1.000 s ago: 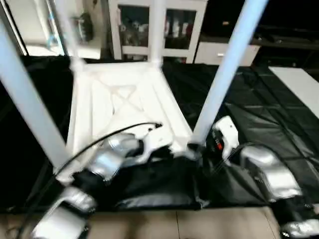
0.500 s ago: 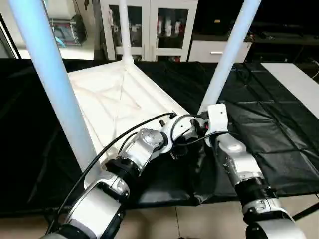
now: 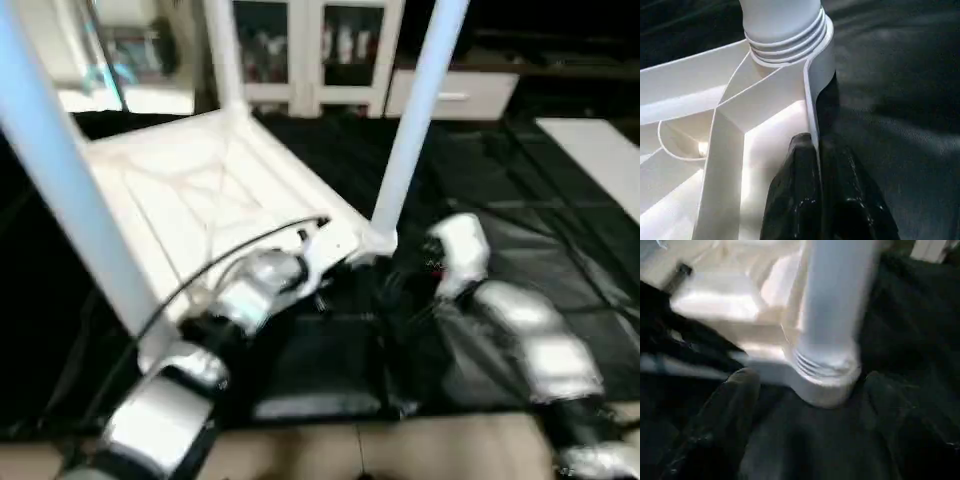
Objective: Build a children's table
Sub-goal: Rotate leg to tighten
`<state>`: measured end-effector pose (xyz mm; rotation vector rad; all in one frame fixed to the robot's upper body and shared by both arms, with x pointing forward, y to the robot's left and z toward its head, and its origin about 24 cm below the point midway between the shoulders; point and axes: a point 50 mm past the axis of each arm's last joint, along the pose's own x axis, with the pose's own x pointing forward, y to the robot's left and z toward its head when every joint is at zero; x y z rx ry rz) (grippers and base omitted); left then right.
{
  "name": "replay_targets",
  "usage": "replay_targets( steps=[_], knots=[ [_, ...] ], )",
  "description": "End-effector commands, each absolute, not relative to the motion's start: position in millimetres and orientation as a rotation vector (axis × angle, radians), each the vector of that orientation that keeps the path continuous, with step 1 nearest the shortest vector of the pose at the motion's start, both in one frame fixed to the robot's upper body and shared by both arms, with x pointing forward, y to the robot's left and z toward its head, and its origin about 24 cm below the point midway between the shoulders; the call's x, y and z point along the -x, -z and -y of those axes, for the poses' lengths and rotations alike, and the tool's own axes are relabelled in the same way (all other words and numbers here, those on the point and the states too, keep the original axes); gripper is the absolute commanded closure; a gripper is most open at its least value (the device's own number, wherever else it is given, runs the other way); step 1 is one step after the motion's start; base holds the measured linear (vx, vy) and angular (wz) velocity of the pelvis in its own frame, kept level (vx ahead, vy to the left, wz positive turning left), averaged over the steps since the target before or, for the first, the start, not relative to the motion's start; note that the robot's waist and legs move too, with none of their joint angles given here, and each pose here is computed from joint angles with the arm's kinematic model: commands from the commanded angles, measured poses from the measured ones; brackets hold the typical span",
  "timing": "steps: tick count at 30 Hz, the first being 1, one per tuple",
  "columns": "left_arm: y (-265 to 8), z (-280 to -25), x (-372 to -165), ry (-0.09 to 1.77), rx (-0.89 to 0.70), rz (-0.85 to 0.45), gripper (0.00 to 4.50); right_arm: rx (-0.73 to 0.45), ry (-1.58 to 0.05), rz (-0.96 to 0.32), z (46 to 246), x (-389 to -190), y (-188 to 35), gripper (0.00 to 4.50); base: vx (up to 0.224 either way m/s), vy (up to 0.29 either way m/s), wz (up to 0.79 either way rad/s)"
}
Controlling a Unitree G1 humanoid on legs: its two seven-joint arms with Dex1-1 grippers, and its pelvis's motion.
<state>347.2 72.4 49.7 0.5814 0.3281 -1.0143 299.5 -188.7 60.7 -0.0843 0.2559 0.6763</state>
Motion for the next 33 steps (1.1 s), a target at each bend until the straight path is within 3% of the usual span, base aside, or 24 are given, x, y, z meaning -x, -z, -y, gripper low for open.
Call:
replay_targets(
  steps=[1,6,7,13,25,33],
  knots=[
    [-47.6,-69.0,-336.5,1.135,-0.575,-0.267,4.50,0.121,-0.773,-0.271,197.6,-290.4,-70.9,0.49,0.000,0.000,0.00],
    [-46.3,-74.9,-319.3,1.349,-0.592,-0.272,4.50,0.209,-0.875,-0.344,213.7,-276.0,-72.7,0.07,0.000,0.000,0.00],
    [-46.8,-76.8,-309.0,1.462,-0.588,-0.286,4.50,0.247,-0.877,-0.357,218.5,-275.7,-70.7,0.03,0.000,0.000,0.00],
    [-49.8,-73.1,-293.1,1.606,-0.542,-0.302,4.50,0.237,-0.949,-0.338,209.4,-274.6,-71.7,0.03,0.000,0.000,0.00],
    [-53.5,-74.3,-289.3,1.628,-0.569,-0.304,4.50,0.235,-1.164,-0.373,187.1,-270.5,-63.2,0.03,0.000,0.000,0.00],
    [-52.9,-75.0,-288.2,1.622,-0.571,-0.310,4.50,0.203,-1.188,-0.336,181.3,-278.8,-67.4,0.78,0.000,0.000,0.00]
  ],
)
